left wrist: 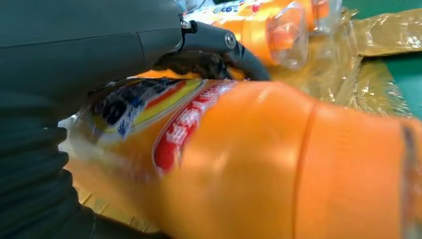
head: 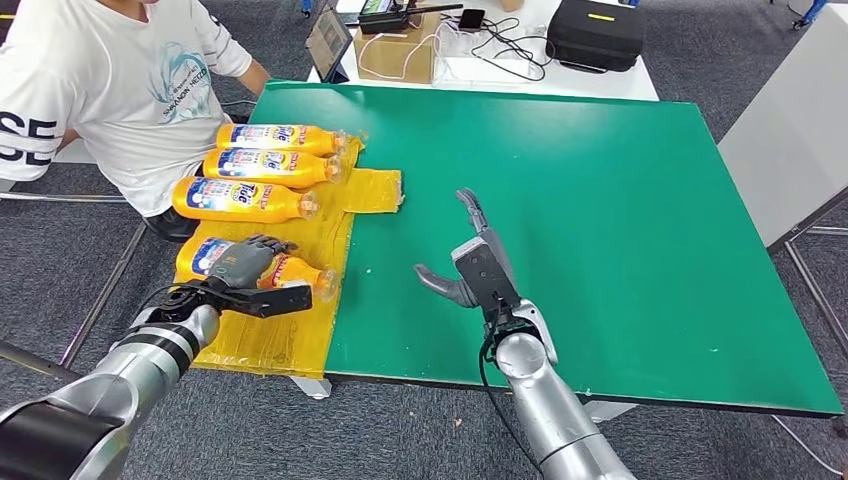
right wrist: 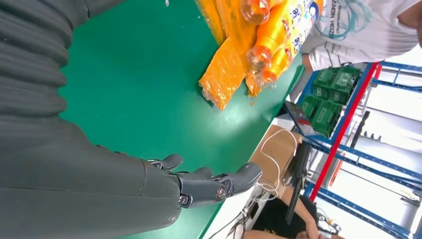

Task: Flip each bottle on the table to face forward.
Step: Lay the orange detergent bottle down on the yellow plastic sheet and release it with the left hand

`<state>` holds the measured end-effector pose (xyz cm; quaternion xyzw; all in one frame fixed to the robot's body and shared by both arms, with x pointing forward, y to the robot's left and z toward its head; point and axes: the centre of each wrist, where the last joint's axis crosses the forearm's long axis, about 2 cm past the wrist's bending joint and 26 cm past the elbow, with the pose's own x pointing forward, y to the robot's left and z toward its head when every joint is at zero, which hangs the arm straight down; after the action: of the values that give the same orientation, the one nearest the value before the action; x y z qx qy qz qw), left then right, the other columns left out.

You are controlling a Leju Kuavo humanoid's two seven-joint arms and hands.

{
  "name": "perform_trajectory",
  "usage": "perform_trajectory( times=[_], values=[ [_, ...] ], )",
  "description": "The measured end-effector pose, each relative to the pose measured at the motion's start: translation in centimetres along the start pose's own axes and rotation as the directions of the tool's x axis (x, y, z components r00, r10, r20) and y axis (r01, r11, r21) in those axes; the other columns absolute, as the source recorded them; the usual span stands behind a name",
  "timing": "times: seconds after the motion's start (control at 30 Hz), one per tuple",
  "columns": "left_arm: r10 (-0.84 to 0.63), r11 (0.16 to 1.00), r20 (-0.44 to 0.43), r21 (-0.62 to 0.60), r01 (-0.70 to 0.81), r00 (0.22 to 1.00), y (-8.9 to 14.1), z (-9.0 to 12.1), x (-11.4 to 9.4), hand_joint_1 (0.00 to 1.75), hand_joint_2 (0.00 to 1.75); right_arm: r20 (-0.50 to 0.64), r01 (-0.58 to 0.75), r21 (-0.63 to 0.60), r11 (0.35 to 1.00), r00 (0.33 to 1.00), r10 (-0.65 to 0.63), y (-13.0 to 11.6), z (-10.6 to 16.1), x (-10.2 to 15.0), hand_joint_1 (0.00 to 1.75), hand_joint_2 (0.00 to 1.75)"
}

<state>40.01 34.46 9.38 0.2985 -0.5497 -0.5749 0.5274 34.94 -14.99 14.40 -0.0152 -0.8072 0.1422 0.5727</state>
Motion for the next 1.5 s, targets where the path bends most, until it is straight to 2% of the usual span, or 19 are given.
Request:
perform_trajectory(
  times=[0.27,0.4,0.53,0.9,1.03,1.17,1.33,1.5],
  values=[
    [0.046,0.999,-0.007,-0.020,-0.046,0.999,0.3,-0.2,-0.1,0.00,1.75,-0.008,0.013,0.011,1.000,1.000,-0.013,0.1,0.1,-0.1,0.00,1.75],
    [0.060,0.998,-0.002,-0.018,-0.060,0.998,0.3,-0.2,-0.1,0.00,0.00,-0.011,0.015,0.014,1.000,1.000,-0.015,0.1,0.1,-0.2,0.00,1.75],
    [0.093,0.996,0.028,0.000,-0.094,0.995,0.2,-0.1,-0.2,0.00,0.00,-0.017,0.018,0.017,1.000,1.000,-0.017,0.0,0.1,-0.3,0.00,1.75],
    [0.297,0.939,0.125,0.144,-0.313,0.947,-0.4,0.7,-1.0,0.00,0.00,-0.032,0.016,0.016,1.000,0.999,-0.015,-0.3,0.3,-0.8,0.00,1.75],
    [0.383,0.871,0.209,0.242,-0.428,0.900,-0.8,0.8,-0.4,0.00,0.00,-0.038,-0.006,0.017,1.000,0.999,0.006,-0.6,0.6,-1.1,0.00,1.75],
    [0.426,0.809,0.276,0.311,-0.499,0.862,-0.6,0.4,1.1,0.00,0.00,-0.042,-0.030,0.020,0.999,0.999,0.031,-0.9,0.7,-1.3,0.00,1.75],
    [0.523,0.701,0.371,0.327,-0.635,0.768,0.1,-0.2,2.9,0.00,0.00,-0.049,-0.048,0.024,0.999,0.998,0.049,-1.0,0.7,-1.4,0.00,1.75],
    [0.621,0.564,0.463,0.296,-0.771,0.633,0.5,-0.6,4.9,0.00,0.00,-0.057,-0.053,0.014,0.999,0.997,0.053,-1.1,1.0,-1.6,0.00,1.75]
  ],
)
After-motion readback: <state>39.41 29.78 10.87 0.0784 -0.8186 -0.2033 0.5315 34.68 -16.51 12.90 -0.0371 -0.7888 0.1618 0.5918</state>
